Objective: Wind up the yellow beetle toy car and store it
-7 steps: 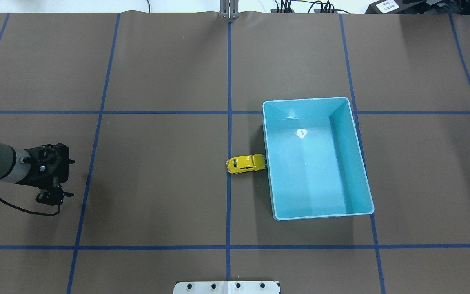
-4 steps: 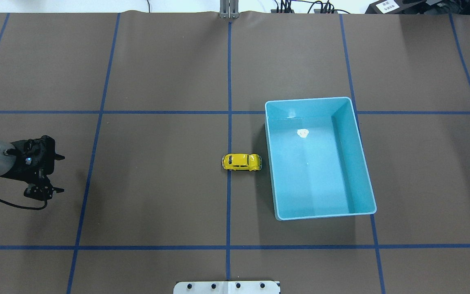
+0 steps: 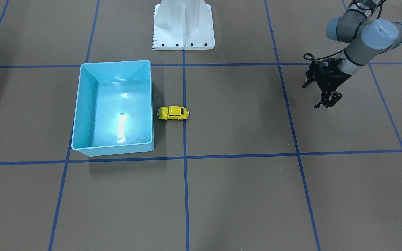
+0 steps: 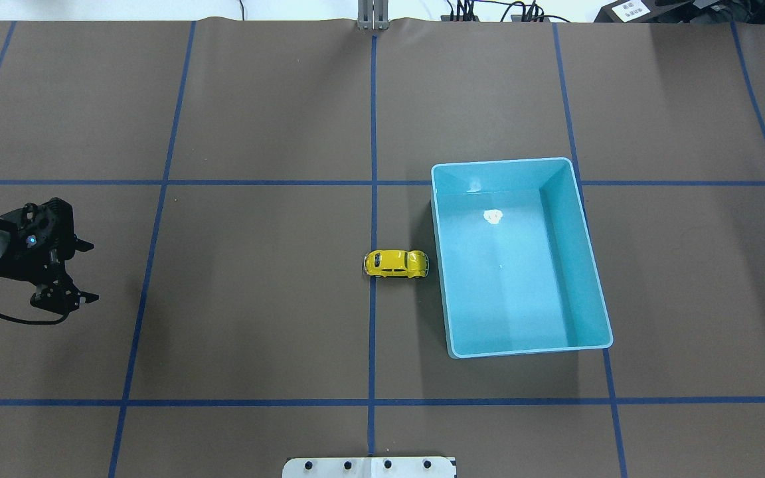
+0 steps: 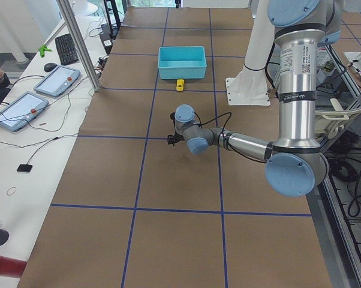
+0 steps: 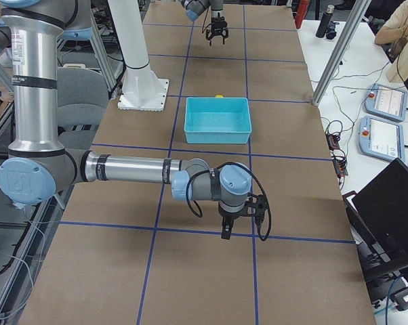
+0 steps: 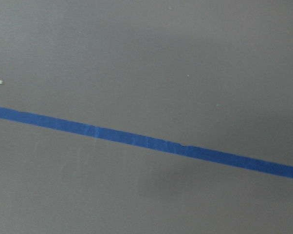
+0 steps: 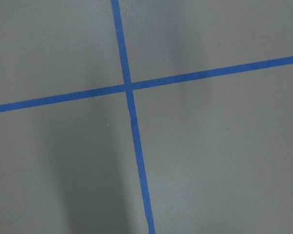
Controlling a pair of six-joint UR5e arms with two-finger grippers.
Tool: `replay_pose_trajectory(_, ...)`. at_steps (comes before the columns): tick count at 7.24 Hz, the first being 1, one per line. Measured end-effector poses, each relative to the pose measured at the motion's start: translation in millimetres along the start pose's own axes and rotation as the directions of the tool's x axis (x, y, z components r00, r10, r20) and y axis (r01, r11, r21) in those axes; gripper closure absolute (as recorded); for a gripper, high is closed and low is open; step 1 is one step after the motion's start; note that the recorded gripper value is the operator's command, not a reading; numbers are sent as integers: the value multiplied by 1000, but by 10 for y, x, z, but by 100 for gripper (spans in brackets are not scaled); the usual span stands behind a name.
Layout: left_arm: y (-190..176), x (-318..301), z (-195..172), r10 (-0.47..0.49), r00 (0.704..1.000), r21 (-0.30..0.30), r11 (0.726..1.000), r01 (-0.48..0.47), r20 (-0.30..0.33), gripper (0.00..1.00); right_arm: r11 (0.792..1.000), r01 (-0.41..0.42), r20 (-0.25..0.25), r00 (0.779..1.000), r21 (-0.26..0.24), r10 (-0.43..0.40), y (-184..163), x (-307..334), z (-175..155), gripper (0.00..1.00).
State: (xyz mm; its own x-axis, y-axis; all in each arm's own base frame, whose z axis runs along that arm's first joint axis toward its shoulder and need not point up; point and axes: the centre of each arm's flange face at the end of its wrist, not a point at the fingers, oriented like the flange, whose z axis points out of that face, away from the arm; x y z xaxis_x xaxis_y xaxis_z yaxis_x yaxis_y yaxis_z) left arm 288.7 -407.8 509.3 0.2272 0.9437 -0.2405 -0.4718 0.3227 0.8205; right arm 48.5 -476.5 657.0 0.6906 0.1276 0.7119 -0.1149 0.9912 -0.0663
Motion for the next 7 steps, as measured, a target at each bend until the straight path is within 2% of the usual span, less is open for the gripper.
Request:
replay_pose_trajectory(1, -44, -71, -58, -102, 995, 1, 995, 102, 7, 0, 1000, 26, 29, 999, 16, -26, -16, -65, -27, 0)
replay_pose_trajectory(2, -33, -187, -153, -216, 976, -4, 976, 216, 14, 0, 997, 69, 65, 995, 36, -71, -29, -180, -50, 0)
replay_pose_trajectory(3, -4, -378, -327, -343, 939, -16, 939, 344, 21, 0, 987, 146, 92, 984, 64, -152, -46, -404, -55, 0)
replay_pose_trajectory(4, 26, -622, -571, -483, 875, -33, 874, 484, 37, 0, 963, 254, 102, 959, 95, -263, -87, -812, -57, 0)
replay_pose_trajectory(6, 87, -1118, -1065, -713, 694, -32, 695, 719, 104, 0, 886, 442, 104, 883, 143, -457, -211, -1812, -95, 0)
replay_pose_trajectory(7, 125, -1295, -1253, -776, 616, -25, 619, 785, 133, 0, 841, 517, 98, 839, 160, -535, -248, -2315, -80, 0)
